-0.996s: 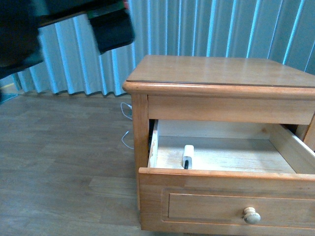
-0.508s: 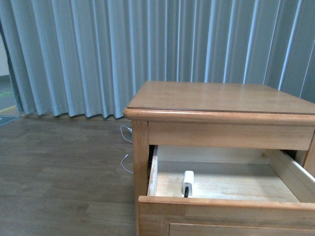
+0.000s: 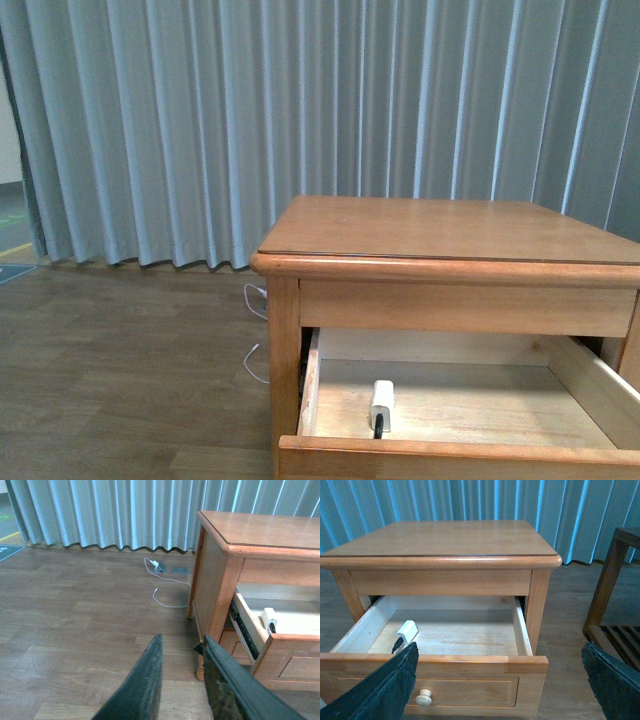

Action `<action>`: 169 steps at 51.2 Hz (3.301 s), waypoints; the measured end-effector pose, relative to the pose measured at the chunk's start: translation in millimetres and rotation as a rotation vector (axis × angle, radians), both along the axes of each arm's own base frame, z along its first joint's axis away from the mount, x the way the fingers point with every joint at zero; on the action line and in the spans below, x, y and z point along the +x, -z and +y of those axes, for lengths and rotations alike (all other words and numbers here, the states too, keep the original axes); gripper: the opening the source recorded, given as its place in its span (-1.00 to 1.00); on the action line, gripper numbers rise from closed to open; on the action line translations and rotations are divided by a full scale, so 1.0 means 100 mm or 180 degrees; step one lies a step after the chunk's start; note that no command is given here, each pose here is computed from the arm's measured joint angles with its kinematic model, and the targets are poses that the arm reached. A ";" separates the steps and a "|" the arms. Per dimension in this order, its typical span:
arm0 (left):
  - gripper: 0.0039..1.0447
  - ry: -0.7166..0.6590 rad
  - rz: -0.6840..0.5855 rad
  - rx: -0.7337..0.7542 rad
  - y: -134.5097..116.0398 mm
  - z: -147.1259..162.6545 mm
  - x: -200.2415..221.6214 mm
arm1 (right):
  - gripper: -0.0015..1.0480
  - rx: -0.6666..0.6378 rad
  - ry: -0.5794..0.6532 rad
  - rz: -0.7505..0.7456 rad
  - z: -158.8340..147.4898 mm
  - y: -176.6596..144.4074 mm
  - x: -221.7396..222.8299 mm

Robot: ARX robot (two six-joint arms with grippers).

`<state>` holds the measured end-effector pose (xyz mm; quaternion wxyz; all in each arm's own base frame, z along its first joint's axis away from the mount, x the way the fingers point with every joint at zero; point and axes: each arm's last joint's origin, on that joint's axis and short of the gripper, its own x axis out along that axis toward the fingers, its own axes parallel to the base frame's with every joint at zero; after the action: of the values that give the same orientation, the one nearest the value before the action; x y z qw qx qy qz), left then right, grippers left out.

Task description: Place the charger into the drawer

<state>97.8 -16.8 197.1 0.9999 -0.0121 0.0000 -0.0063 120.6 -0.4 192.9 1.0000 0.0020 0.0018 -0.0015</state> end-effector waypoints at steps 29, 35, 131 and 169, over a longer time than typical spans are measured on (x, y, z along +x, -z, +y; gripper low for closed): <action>-0.93 -0.0036 0.0017 0.0054 0.21 0.16 0.00 | 0.85 0.0000 0.0000 -0.0001 0.00 0.00 0.00; -0.93 -0.0040 0.0000 0.0054 0.30 0.17 0.00 | 0.85 0.0001 -0.0001 0.0000 0.00 0.00 0.00; 0.89 -0.0040 -0.0014 0.0058 0.30 0.17 -0.01 | 0.85 -0.0170 -0.0351 0.2006 0.49 0.46 1.30; 0.89 -0.0040 -0.0014 0.0058 0.30 0.17 -0.01 | 0.85 -0.0125 0.0130 0.1802 0.68 0.72 2.14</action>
<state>97.1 -0.2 167.0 1.0000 -0.0030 -0.0022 0.0000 334.9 68.0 120.6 0.9593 -0.0178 0.2810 -0.0223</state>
